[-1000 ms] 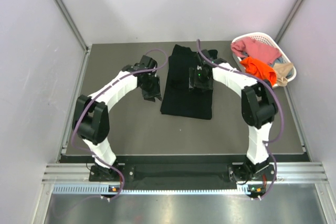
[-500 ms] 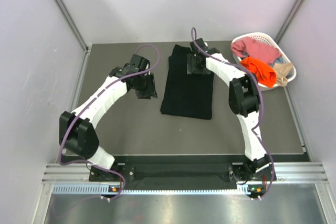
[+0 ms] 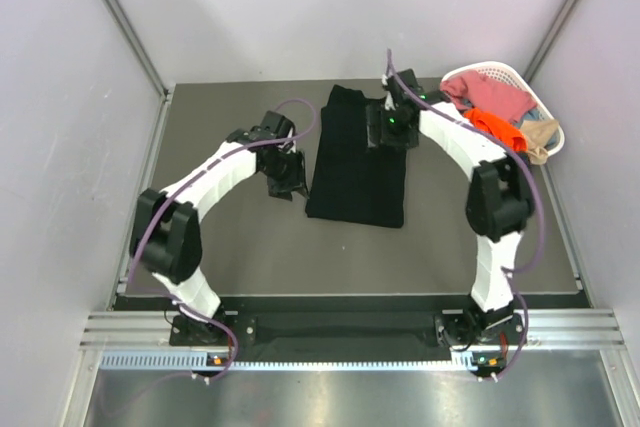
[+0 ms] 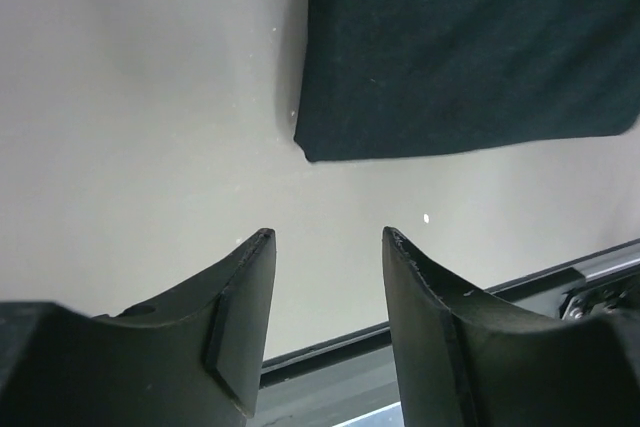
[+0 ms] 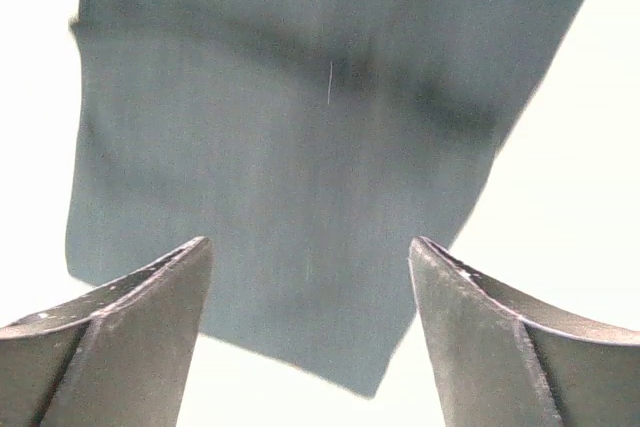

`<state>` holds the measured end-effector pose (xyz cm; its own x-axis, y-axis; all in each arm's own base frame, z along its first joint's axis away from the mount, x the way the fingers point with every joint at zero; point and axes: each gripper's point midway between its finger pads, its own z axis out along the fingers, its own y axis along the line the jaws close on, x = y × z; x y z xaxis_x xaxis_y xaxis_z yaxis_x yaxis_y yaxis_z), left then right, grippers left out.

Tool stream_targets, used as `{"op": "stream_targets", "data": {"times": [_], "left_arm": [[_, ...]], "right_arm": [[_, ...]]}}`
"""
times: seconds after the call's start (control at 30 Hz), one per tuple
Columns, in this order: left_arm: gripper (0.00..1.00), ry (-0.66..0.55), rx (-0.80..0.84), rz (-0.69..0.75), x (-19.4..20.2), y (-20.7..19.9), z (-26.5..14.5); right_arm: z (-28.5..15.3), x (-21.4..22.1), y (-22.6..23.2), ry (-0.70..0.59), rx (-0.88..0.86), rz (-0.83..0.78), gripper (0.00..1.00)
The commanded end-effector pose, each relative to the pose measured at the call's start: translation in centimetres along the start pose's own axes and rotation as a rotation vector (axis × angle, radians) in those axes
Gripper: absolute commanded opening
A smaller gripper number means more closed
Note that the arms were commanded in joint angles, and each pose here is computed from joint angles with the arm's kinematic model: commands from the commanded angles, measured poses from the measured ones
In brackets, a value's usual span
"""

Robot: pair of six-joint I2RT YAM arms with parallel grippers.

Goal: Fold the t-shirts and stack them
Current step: Fold the tshirt

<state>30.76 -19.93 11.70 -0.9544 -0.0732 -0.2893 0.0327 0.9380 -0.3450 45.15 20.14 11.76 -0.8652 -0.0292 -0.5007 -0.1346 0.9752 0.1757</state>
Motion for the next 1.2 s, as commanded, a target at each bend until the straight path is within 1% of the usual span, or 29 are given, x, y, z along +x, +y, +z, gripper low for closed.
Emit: {"op": "stream_targets", "data": {"times": [0.0,0.03,0.07,0.13,0.17,0.23,0.27,0.37,0.4,0.43,0.5,0.63,0.67,0.9,0.97,1.0,1.03,1.07,1.1,1.13,1.17], "left_arm": [[0.52,0.035,0.071,0.032,-0.7,-1.0,1.9],[0.52,0.052,0.078,0.034,-0.5,-1.1,2.4],[0.52,0.081,0.096,0.037,-0.1,-1.2,3.2],[0.53,0.093,0.102,0.037,0.0,-1.2,3.9],[0.53,0.104,0.094,0.037,0.1,-0.9,4.5],[0.53,0.114,0.087,0.035,0.2,-0.7,4.8],[0.53,0.129,0.095,0.035,0.5,-0.8,5.2],[0.53,0.170,0.112,0.030,1.2,-0.7,6.4],[0.53,0.179,0.120,0.027,1.3,-0.8,6.6],[0.53,0.183,0.119,0.023,1.4,-0.6,7.0],[0.53,0.197,0.103,0.016,1.8,-0.1,7.8],[0.53,0.205,0.069,0.012,2.1,0.7,8.7],[0.52,0.194,0.063,0.013,1.9,0.8,8.7],[0.50,0.195,0.065,-0.002,1.2,0.7,9.8],[0.47,0.199,0.068,-0.012,1.3,0.8,10.1],[0.42,0.198,0.067,-0.015,1.4,0.9,10.1],[0.39,0.196,0.062,-0.018,1.3,1.1,10.2],[0.35,0.194,0.057,-0.019,1.3,1.3,10.2],[0.25,0.204,0.051,-0.019,1.7,1.5,10.3],[0.18,0.208,0.048,-0.021,1.9,1.6,10.3],[0.13,0.211,0.044,-0.020,2.1,1.8,10.3]], "right_arm": [[-5.5,3.6,0.7,0.063,-0.189,0.015,0.81],[-5.8,4.4,0.5,0.059,-0.211,0.016,0.82],[-6.4,7.0,0.2,0.097,-0.265,0.038,0.83],[-6.6,8.4,-0.4,0.088,-0.312,0.062,0.83],[-6.7,11.0,-0.6,0.127,-0.338,0.080,0.83],[-6.5,12.3,-1.2,0.129,-0.365,0.104,0.83],[-6.4,14.5,-1.3,0.166,-0.394,0.128,0.82],[-5.7,16.4,-1.5,0.160,-0.457,0.196,0.79],[-5.5,16.8,-1.2,0.165,-0.476,0.215,0.75],[-5.2,17.9,-1.2,0.185,-0.489,0.227,0.74],[-4.7,17.9,-1.0,0.165,-0.510,0.238,0.71],[-3.3,19.4,-1.9,0.192,-0.468,0.266,0.67],[-3.1,19.6,-2.2,0.194,-0.451,0.268,0.65],[-1.6,19.2,-3.3,0.173,-0.388,0.305,0.60],[-1.2,19.4,-3.6,0.184,-0.372,0.308,0.57],[-1.0,19.5,-3.6,0.189,-0.368,0.307,0.56],[-0.7,19.5,-3.5,0.196,-0.369,0.304,0.53],[-0.6,19.6,-3.5,0.204,-0.371,0.305,0.46],[-0.4,19.6,-3.4,0.211,-0.374,0.301,0.42],[-0.2,19.6,-2.9,0.223,-0.379,0.287,0.38],[-0.2,19.8,-2.7,0.234,-0.379,0.275,0.31]]}}
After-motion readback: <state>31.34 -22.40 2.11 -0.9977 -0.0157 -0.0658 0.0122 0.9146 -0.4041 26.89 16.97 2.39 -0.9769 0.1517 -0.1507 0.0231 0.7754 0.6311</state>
